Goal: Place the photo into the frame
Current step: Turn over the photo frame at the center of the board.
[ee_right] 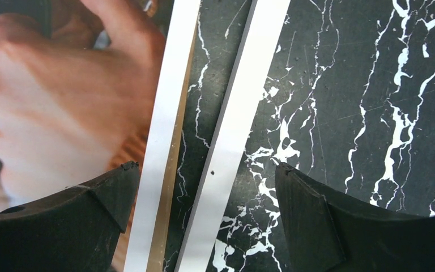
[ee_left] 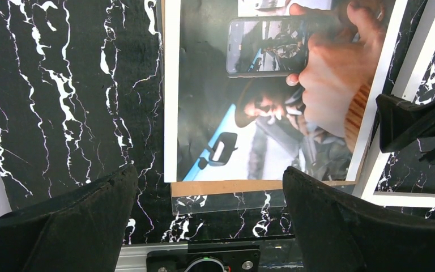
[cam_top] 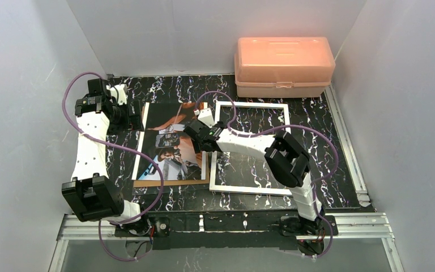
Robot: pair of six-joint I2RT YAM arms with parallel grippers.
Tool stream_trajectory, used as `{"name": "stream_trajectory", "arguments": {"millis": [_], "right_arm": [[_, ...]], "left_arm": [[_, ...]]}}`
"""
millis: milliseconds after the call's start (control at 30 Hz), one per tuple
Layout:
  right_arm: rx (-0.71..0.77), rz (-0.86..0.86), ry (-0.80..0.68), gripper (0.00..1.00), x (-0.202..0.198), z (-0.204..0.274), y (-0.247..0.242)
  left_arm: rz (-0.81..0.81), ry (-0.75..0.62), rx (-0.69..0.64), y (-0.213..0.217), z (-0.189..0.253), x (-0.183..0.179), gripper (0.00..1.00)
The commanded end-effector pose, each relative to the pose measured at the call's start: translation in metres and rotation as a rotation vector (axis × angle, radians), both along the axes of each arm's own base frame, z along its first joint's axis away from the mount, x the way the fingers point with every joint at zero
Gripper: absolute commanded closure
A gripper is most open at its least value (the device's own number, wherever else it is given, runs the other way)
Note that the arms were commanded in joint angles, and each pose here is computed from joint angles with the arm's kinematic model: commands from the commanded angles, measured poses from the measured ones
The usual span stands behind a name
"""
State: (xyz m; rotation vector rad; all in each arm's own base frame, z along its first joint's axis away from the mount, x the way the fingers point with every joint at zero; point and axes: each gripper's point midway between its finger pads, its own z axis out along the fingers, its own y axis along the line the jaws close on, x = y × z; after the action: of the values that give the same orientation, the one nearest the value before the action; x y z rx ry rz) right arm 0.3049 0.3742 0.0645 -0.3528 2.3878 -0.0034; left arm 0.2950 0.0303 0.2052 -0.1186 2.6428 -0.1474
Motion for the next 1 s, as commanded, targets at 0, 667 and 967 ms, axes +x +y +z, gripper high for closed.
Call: {"name": "stream_trajectory", "arguments": {"millis": [0,667,967], "right_arm": [[-0.003,-0.054,-0.057,0.05,0.015,0.018,-0.001],[-0.030,-0.097,0.036,0.45,0.013,-0.045,-0.021],[0.029,-0.109,0.062,0.66,0.003,-0.047,-0.024]], "left_arm": [[-0.036,0.034,-0.022,-0.005,-0.005,-0.011,0.02],[-0.101,0.013,-0.059,-0.015,0.000,-0.011,0.02],[-0.101,0.004,-0.076,-0.019,0.008,-0.014,0.02]]}}
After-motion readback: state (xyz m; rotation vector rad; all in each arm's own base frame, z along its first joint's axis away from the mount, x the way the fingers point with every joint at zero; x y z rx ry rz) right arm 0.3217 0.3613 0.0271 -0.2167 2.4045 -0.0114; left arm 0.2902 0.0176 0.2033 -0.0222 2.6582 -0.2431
